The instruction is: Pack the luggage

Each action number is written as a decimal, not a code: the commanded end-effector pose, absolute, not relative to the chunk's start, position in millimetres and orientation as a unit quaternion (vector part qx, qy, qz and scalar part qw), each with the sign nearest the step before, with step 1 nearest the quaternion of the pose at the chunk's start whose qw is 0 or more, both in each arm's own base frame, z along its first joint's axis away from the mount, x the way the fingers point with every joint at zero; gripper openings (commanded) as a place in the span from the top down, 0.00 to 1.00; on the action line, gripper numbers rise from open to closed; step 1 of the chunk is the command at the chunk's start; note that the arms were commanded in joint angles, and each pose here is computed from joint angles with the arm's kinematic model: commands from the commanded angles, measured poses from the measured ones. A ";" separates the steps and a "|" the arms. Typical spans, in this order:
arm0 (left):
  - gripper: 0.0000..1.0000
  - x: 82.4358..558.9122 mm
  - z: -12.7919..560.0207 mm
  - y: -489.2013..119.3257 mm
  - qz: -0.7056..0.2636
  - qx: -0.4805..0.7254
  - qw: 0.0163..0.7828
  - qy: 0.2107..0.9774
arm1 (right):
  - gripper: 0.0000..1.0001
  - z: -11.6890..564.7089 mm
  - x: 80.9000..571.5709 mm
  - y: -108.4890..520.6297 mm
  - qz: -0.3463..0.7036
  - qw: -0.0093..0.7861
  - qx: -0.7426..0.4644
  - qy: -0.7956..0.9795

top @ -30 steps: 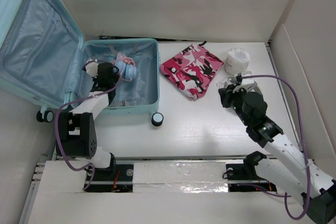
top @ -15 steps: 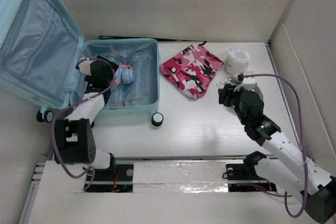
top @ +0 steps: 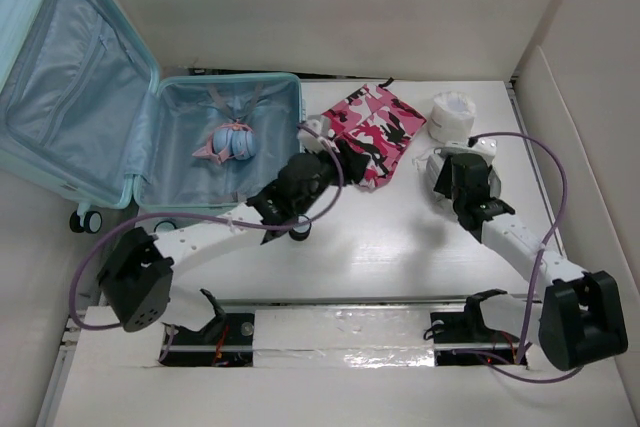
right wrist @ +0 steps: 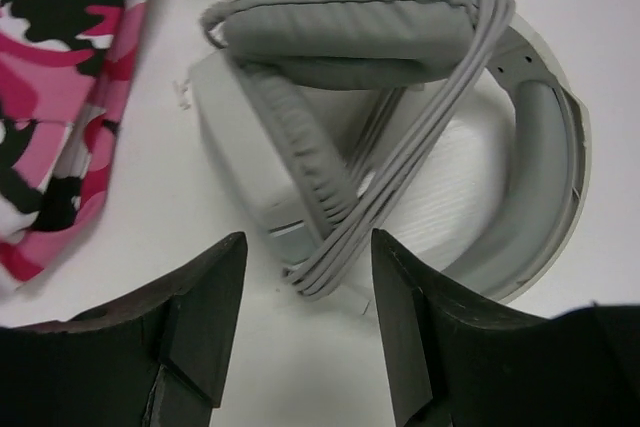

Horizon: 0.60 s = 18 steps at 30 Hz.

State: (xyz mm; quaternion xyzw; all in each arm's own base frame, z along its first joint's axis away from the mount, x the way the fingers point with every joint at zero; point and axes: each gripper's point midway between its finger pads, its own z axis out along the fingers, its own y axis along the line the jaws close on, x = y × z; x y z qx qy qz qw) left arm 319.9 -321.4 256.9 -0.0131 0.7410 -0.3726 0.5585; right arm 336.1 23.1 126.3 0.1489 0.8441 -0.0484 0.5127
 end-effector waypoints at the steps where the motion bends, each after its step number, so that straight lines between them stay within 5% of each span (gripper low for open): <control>1: 0.48 290.5 243.0 -356.7 -0.381 0.052 0.555 0.738 | 0.37 152.3 363.3 15.4 -0.019 0.545 0.185 0.817; 6: 0.48 255.3 226.0 -378.0 -0.406 0.100 0.524 0.742 | 0.25 149.4 383.9 5.6 -0.008 0.536 0.155 0.830; 18: 0.46 225.7 220.0 -349.8 -0.412 0.128 0.521 0.736 | 0.16 124.4 409.1 28.4 0.009 0.454 0.078 0.888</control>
